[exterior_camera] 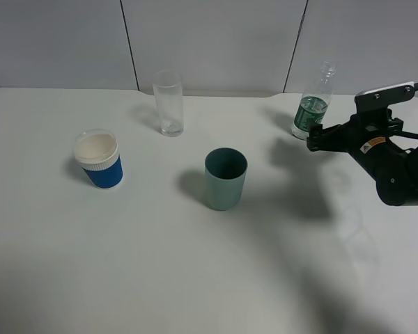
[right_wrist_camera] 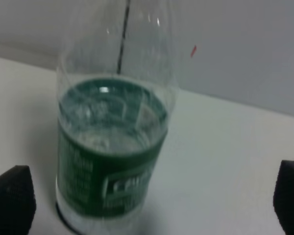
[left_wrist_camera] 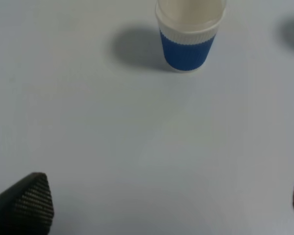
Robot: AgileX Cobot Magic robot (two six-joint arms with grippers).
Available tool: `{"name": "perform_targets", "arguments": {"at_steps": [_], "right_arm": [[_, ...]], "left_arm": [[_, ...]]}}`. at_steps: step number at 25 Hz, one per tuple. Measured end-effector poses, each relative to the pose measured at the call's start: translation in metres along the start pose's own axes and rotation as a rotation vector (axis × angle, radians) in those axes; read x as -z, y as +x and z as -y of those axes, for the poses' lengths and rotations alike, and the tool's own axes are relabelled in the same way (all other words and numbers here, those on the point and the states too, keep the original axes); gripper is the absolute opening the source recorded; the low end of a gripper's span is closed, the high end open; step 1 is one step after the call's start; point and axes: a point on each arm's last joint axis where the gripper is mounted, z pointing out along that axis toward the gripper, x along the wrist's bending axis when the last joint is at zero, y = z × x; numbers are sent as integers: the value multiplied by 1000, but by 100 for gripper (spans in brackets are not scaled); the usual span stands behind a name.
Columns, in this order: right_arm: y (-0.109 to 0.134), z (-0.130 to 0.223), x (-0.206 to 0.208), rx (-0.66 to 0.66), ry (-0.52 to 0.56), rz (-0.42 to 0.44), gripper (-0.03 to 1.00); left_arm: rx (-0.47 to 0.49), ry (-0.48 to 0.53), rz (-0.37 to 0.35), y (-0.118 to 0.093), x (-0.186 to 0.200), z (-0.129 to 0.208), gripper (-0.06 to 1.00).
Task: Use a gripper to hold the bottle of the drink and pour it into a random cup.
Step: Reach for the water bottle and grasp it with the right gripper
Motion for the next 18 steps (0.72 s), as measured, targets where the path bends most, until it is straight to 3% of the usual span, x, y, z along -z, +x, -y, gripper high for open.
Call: {"name": "perform_targets", "arguments": {"at_steps": [10,18], "right_arm": [[2,-4,-5,8,-18,-21,96],[15,29,-15,30,63,-82,96]], "left_arm": [[0,0,0,0,0,0,99],[0,0,0,0,0,0,99]]}}
